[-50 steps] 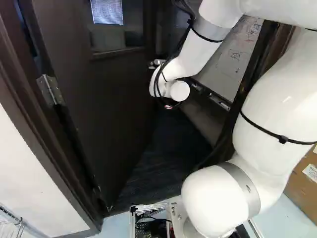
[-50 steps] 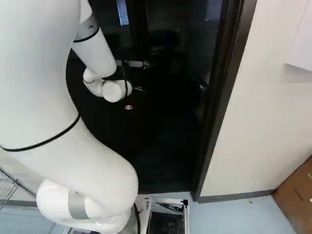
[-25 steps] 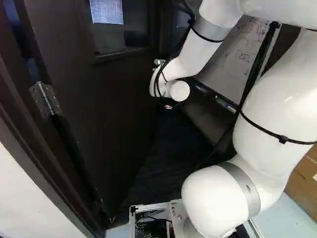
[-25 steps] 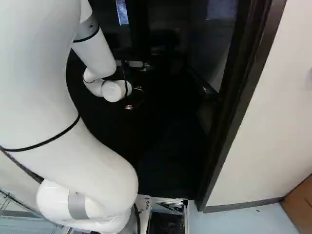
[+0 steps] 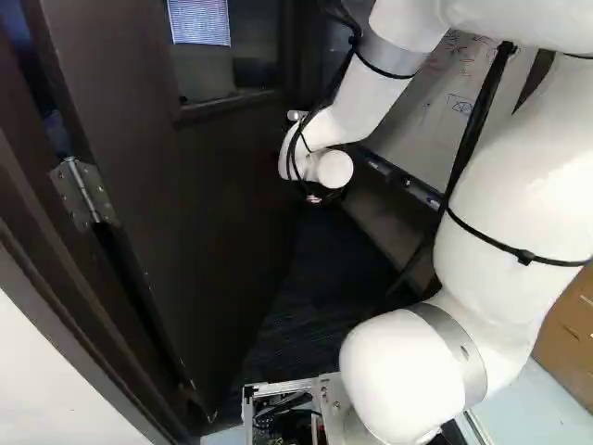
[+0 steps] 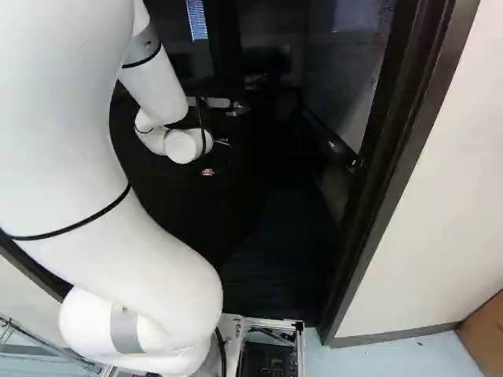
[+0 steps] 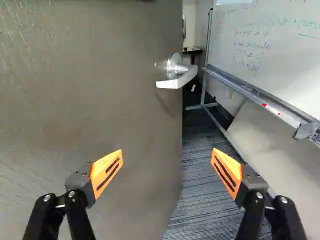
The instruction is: Open the door and move inside
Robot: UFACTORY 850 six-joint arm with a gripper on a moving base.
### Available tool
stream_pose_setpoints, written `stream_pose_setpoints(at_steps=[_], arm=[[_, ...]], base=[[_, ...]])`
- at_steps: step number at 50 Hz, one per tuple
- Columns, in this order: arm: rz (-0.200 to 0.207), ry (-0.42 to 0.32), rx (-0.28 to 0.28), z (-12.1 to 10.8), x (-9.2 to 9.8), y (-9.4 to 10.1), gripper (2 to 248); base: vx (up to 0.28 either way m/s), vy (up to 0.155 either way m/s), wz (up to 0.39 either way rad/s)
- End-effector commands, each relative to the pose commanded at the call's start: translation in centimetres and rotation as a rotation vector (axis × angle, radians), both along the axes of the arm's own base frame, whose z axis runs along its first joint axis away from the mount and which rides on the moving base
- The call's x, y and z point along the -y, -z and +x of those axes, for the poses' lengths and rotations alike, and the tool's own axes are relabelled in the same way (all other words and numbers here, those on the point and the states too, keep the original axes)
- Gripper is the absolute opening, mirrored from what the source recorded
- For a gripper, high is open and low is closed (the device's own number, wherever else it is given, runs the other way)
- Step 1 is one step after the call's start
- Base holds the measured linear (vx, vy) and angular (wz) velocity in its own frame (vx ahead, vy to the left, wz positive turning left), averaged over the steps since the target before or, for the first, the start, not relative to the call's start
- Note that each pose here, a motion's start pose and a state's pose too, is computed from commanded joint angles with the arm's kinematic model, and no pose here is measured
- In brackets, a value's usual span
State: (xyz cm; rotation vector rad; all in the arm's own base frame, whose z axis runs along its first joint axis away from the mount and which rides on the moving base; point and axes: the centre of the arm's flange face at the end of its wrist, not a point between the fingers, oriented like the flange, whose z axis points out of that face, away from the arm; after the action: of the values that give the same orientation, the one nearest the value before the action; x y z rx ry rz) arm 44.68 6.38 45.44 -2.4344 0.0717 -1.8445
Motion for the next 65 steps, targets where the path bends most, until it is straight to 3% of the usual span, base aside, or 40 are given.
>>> stream_pose_setpoints(at_steps=[65], arm=[[-0.020, -0.107, 0.002, 4.2, -4.7, 0.1, 247]], base=[[0.000, 0.000, 0.000]])
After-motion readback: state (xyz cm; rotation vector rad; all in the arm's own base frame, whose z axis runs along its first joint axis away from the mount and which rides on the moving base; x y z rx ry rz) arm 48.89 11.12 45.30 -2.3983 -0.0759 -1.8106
